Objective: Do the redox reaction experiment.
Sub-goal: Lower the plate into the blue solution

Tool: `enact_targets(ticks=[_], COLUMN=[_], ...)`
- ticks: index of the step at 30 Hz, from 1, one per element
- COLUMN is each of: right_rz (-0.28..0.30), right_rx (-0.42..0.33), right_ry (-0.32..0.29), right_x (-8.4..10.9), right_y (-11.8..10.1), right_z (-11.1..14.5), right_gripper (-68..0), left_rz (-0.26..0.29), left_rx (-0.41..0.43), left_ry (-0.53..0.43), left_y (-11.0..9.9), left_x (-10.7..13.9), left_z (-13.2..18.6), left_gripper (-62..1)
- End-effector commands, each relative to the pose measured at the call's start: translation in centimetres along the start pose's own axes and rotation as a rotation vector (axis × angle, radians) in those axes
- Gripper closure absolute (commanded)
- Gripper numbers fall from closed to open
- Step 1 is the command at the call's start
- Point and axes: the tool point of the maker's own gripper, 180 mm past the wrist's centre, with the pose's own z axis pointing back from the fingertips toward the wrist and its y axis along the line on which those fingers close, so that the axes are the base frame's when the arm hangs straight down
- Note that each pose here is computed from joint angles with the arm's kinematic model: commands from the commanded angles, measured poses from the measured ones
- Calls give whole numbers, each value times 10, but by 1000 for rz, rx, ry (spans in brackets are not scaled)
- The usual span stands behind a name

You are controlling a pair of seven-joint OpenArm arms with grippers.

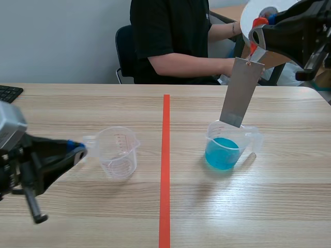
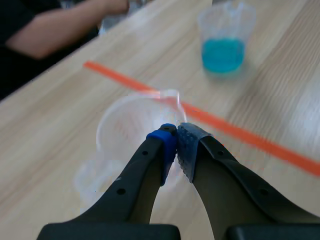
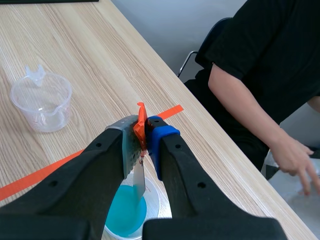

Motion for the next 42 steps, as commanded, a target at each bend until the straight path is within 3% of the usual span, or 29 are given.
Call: enact_targets(ticks=[1,10,19,26,33,42], right_rz=[5,-35,-68,-88,-115,-141], right_rx=[-10,-2,23,25,25,27], right_ry=[-34,-72,-61,-44,-20,-2], right_x=[9,-4,-26,-47,-74,-96], right_y=[-5,-11,-4,0,4,9], right_z=[1,4,-3,-9,-16,-20], right_gripper=[-13,-13,-13,-13,-13,-13], left_rz=[48,214,396,512,565,568], left_rx=[10,171,340,402,420,423], left_ry=[32,224,312,359,401,399], left_y=[-9,-40,-79,-114,-127,-128], left_x=[-16,-77,-104,-114,-122,-121], left_z=[12,82,126,142,143,142], left_gripper=[-49,-49,-49,-49,-49,-49])
